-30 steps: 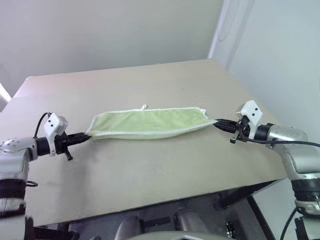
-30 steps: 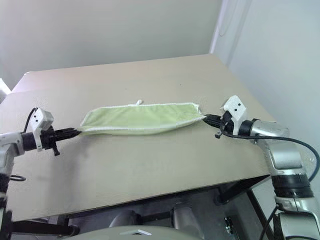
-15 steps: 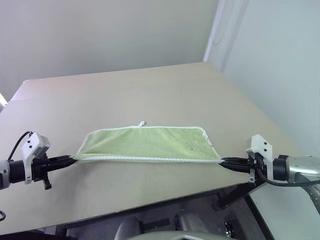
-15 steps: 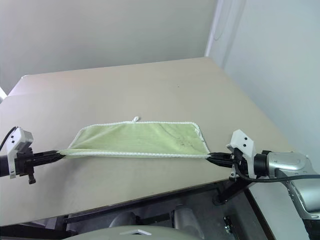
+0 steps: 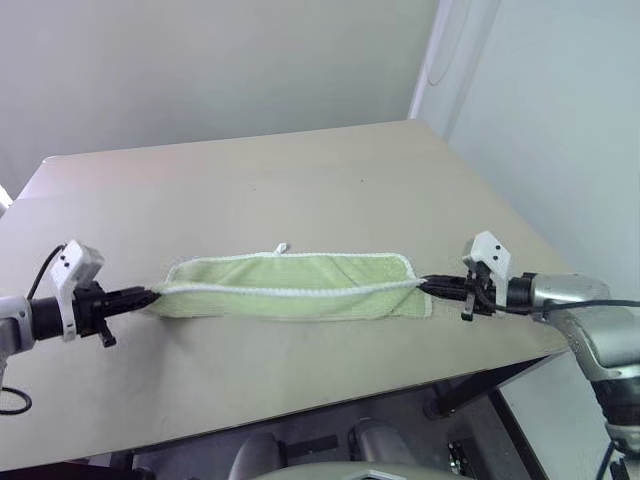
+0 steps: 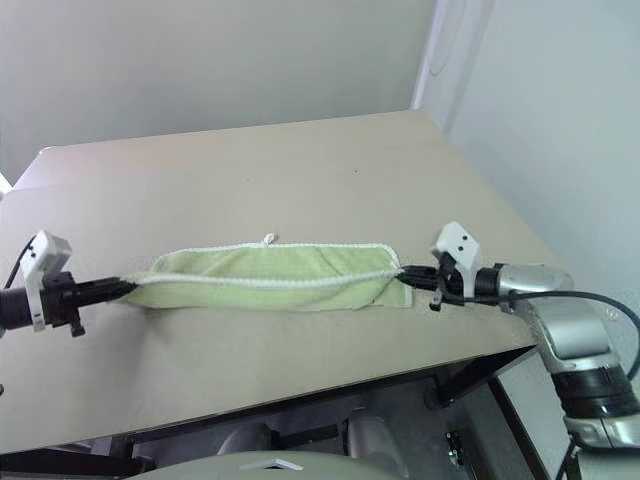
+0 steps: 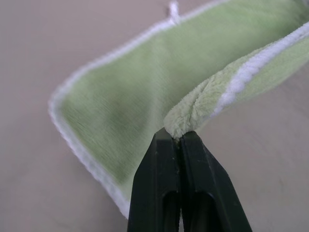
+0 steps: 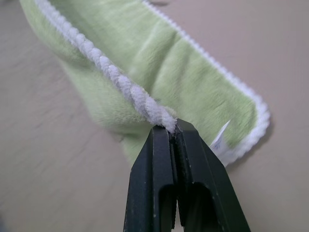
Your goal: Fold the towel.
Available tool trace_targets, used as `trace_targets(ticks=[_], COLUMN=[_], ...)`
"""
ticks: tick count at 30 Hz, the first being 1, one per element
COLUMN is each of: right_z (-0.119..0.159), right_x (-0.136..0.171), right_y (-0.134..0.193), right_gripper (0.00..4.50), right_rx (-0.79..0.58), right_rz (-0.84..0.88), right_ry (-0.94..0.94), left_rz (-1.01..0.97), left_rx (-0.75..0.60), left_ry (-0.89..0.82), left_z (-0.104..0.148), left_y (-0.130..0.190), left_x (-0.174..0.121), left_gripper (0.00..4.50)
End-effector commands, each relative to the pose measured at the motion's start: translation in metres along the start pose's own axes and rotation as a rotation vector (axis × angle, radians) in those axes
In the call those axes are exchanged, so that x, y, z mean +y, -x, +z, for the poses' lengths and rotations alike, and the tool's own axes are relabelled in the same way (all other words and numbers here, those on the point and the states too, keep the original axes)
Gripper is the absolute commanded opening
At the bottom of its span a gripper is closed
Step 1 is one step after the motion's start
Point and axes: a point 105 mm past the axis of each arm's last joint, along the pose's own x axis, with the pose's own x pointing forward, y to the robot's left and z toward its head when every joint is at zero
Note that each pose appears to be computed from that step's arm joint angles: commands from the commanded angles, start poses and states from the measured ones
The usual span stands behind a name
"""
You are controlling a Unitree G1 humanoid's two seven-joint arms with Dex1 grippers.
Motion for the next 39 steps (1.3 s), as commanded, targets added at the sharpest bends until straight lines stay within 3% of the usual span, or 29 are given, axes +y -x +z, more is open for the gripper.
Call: trace_targets(ticks=[1,10,21,23,26,34,36,39], right_z=[0.013,0.013,0.016,0.018,0.02,0.022,0.024,0.031], right_x=[-0.015,-0.053,-0.057,-0.057,-0.057,-0.06,-0.064,-0.075], right_y=[-0.006,-0.035,-0.065,-0.068,-0.072,-0.073,-0.07,-0.06], right_gripper=[0.03,0.03,0.03,0.0,0.72,3.59,4.3,4.47], right_rx=[-0.033,-0.02,-0.016,-0.024,-0.033,-0.058,-0.075,-0.128], right_rz=[-0.041,-0.177,-0.175,-0.17,-0.169,-0.207,-0.244,-0.325], right_ry=[0.004,-0.051,-0.027,-0.031,-0.035,-0.038,-0.047,-0.103], left_rz=[0.008,0.043,0.062,0.052,0.033,0.18,0.222,0.29], left_rx=[-0.029,-0.019,-0.071,-0.078,-0.083,-0.111,-0.123,-0.123], left_ry=[0.029,0.054,0.08,0.095,0.123,0.143,0.151,0.137], left_z=[0.007,0.003,0.014,0.015,0.013,0.015,0.016,0.015], left_y=[-0.007,-0.033,-0.065,-0.068,-0.069,-0.052,-0.046,-0.037], left_x=[0.009,0.032,0.045,0.044,0.043,0.066,0.072,0.082], left_gripper=[0.0,0.0,0.0,0.48,1.35,4.26,4.28,4.28])
